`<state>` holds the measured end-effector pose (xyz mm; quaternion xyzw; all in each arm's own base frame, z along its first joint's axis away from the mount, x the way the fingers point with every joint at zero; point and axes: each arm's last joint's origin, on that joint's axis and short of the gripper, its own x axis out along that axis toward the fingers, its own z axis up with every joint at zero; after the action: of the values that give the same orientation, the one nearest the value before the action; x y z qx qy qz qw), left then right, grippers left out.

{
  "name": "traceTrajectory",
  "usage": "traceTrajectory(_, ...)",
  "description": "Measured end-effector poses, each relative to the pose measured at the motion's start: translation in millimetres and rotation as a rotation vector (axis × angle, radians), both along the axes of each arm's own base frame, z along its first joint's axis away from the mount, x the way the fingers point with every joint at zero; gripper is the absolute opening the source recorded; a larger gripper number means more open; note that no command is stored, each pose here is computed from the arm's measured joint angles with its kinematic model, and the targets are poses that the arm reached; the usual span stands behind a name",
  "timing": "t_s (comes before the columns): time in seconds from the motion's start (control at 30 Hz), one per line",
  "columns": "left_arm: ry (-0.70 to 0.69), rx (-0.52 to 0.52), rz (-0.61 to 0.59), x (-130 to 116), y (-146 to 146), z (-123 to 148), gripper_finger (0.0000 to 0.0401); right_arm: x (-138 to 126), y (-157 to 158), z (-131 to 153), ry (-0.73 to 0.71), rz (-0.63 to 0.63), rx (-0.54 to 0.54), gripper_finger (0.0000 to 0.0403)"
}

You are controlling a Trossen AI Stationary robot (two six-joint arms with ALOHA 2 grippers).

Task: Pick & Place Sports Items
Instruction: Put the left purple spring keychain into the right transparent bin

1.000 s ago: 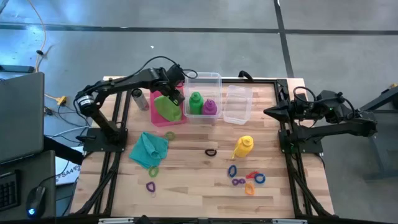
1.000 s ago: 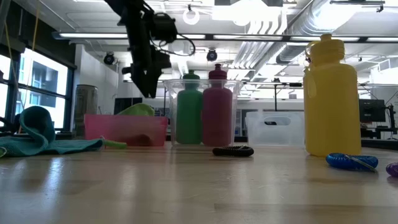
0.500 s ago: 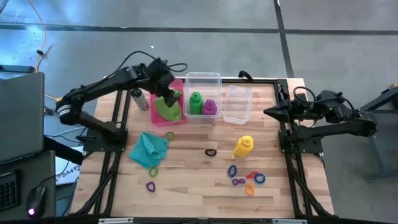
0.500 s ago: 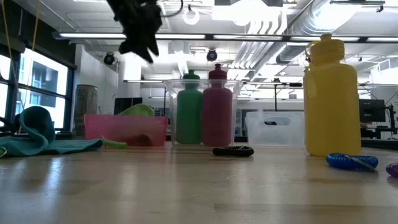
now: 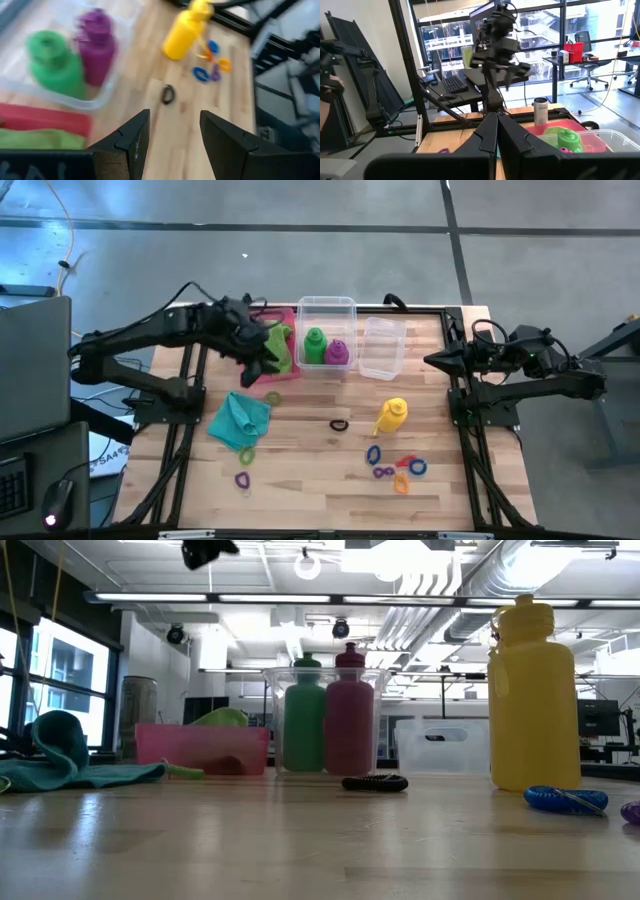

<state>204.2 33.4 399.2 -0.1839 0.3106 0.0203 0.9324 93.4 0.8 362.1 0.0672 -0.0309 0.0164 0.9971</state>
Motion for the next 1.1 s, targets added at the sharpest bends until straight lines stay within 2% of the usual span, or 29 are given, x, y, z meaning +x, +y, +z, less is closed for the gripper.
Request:
traceTrajectory(0.4,-0.02,0.009,-0.37,-3,-75,2,0.017,0,1,-4,0.038,0.05,0.027,0.0)
traceTrajectory(0.57,-0.021,0.005,-0.479,-5,-98,1,0.017,0,2,-4,0.039,0.057,0.027,0.0)
traceTrajectory(0.7,-0.006,0.054,-0.503,-6,-118,-3,0.017,0,2,-4,0.039,0.057,0.026,0.0)
traceTrajectory(0.83,0.02,0.053,-0.534,-11,-140,-7,0.017,0,2,-4,0.039,0.054,0.028,0.0)
traceTrajectory(0.97,0.044,0.139,-0.537,-17,-161,-13,0.017,1,1,-4,0.04,0.053,0.047,0.0)
traceTrajectory(1.1,0.117,0.161,-0.53,-25,-179,-23,0.017,1,1,-4,0.04,0.054,0.053,0.0)
